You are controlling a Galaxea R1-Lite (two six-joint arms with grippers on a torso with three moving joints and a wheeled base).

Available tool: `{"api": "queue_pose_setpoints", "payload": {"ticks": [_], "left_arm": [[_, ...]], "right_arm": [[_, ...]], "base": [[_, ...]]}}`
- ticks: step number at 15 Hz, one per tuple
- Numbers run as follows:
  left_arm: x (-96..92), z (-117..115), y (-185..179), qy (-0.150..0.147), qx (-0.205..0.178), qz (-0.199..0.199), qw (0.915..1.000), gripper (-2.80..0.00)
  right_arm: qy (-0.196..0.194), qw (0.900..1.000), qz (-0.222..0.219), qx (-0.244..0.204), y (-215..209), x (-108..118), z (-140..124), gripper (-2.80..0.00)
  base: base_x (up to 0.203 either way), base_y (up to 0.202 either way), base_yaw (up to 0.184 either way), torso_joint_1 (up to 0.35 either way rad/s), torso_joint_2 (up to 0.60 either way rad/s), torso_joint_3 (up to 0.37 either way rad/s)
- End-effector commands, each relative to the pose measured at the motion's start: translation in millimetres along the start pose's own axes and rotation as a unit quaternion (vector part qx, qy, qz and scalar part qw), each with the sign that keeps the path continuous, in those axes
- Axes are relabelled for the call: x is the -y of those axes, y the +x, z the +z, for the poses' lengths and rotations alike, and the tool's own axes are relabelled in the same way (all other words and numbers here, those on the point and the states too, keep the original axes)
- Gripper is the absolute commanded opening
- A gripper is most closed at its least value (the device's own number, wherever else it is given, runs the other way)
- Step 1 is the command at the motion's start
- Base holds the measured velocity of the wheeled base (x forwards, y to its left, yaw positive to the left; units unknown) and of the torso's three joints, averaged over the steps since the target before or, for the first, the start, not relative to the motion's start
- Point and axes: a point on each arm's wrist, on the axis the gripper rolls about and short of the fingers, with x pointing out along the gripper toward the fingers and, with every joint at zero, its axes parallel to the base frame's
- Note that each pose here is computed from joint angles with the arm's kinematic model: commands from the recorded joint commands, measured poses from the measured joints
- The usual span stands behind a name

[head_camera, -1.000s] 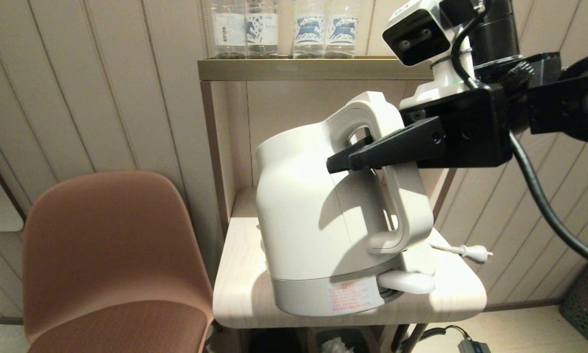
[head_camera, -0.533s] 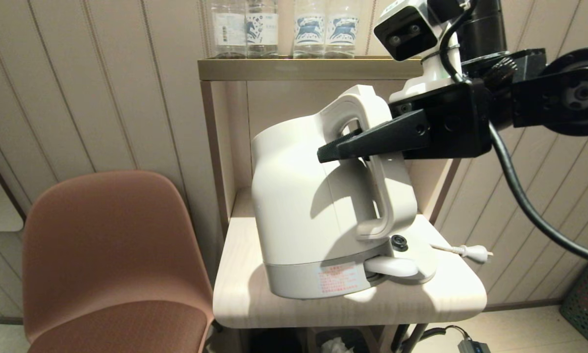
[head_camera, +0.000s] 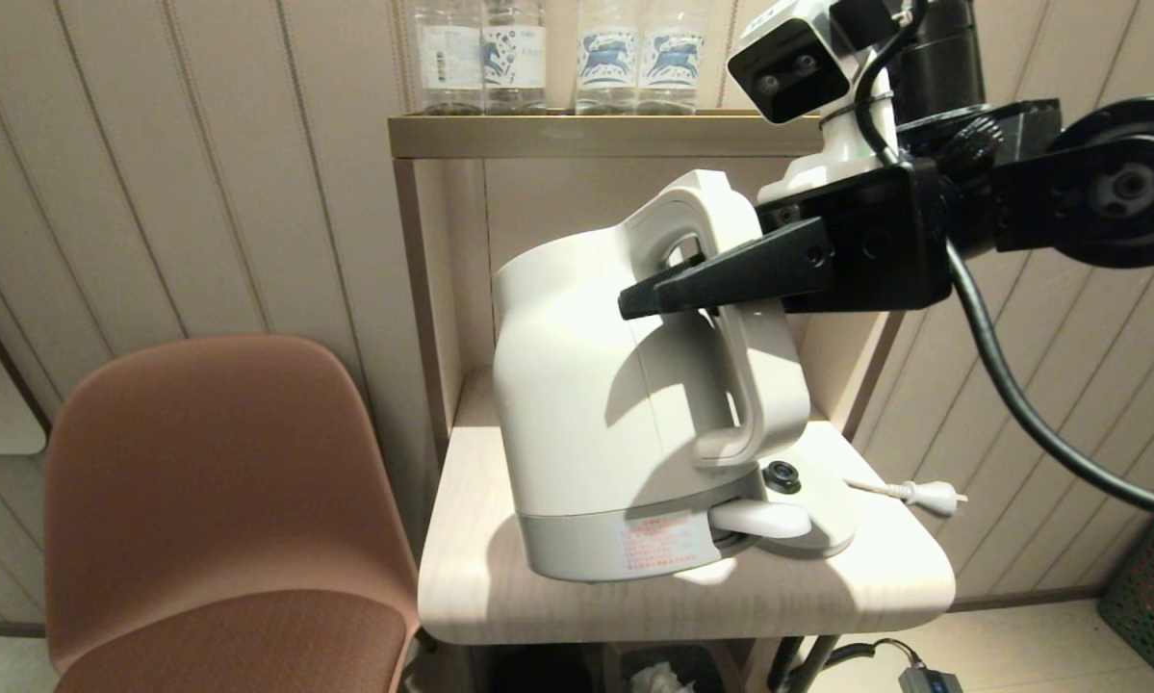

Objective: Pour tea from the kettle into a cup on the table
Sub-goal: Pour water into the cup

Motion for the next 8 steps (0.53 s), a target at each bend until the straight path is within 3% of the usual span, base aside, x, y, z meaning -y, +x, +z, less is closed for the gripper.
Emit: {"api": "queue_pose_setpoints", "payload": {"ticks": [1, 8], "left_arm": [[0.0, 0.1, 0.0, 0.0, 0.001, 0.001, 1.0, -2.8], [0.0, 0.1, 0.0, 0.0, 0.001, 0.001, 1.0, -2.8]], "right_arm": [[-0.001, 1.0, 0.023, 0.0, -0.8, -2.7, 0.5, -2.8], [0.001, 1.0, 0.022, 0.001, -1.3, -3.6, 0.1, -2.8]], "base": [[0.0, 0.0, 0.0, 0.0, 0.0, 0.0], [0.0, 0.0, 0.0, 0.0, 0.0, 0.0]]}}
